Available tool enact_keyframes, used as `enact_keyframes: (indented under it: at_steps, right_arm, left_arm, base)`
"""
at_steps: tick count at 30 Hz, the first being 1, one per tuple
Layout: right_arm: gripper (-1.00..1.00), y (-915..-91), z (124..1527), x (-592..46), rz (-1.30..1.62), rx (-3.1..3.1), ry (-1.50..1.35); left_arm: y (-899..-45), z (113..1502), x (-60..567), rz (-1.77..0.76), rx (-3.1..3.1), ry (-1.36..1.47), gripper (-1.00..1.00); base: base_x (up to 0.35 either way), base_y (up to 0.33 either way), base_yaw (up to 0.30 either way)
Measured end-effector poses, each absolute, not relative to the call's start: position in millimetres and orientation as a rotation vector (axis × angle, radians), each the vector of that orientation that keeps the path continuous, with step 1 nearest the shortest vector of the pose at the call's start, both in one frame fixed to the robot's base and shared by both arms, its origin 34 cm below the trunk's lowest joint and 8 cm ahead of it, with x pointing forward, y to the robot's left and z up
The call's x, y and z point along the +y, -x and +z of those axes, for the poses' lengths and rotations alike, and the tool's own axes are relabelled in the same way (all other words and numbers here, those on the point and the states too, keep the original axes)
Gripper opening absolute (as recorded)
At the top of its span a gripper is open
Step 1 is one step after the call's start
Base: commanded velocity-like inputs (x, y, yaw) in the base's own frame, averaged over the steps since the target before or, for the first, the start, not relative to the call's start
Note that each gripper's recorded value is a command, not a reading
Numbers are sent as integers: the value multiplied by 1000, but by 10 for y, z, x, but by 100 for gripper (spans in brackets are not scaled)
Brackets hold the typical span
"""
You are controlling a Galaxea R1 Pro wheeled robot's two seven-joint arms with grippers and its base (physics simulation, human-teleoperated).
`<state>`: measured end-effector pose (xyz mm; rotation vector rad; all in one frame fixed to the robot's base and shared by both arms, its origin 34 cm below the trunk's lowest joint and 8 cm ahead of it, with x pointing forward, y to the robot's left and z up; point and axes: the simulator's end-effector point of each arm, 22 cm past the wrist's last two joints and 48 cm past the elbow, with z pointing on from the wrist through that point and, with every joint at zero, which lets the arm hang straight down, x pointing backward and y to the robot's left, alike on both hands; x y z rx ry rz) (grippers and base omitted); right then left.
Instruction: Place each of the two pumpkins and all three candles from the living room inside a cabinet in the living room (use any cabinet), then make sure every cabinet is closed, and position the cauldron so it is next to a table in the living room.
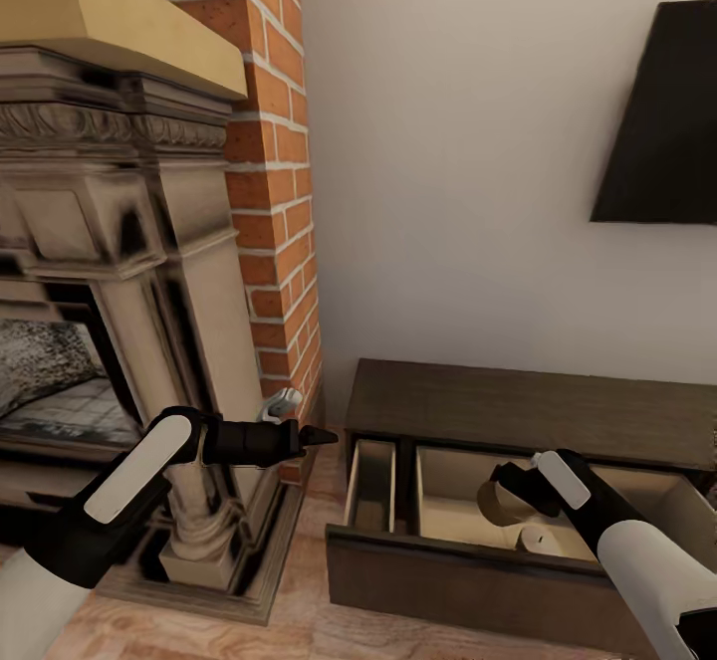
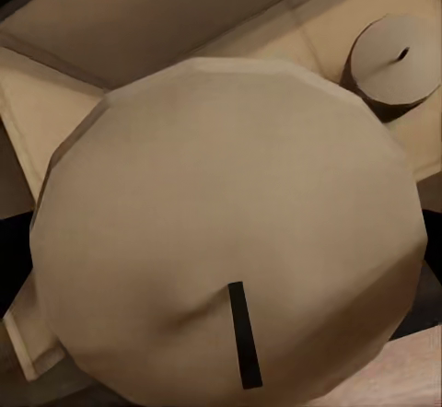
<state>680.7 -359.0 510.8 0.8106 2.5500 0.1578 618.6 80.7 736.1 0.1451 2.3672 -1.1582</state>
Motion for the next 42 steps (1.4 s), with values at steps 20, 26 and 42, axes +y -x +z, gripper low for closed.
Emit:
enact_keyframes:
  at_steps: [20, 26, 42]
  right_arm:
    - [-100, -6836, 5132, -3565, 160, 2541, -800]
    - [-100, -6830, 5124, -3552, 148, 2548, -780]
    - [-100, -6826, 5114, -3525, 132, 2559, -746]
  left_arm:
    - [-6181, 7379, 804, -1158, 2363, -149, 100]
    - [-6187, 7370, 806, -1156, 2365, -145, 100]
    - [-6194, 7345, 813, -1155, 2370, -138, 100]
  base:
    - [42, -33, 34]
    - [42, -5, 31]
    - [154, -47, 1]
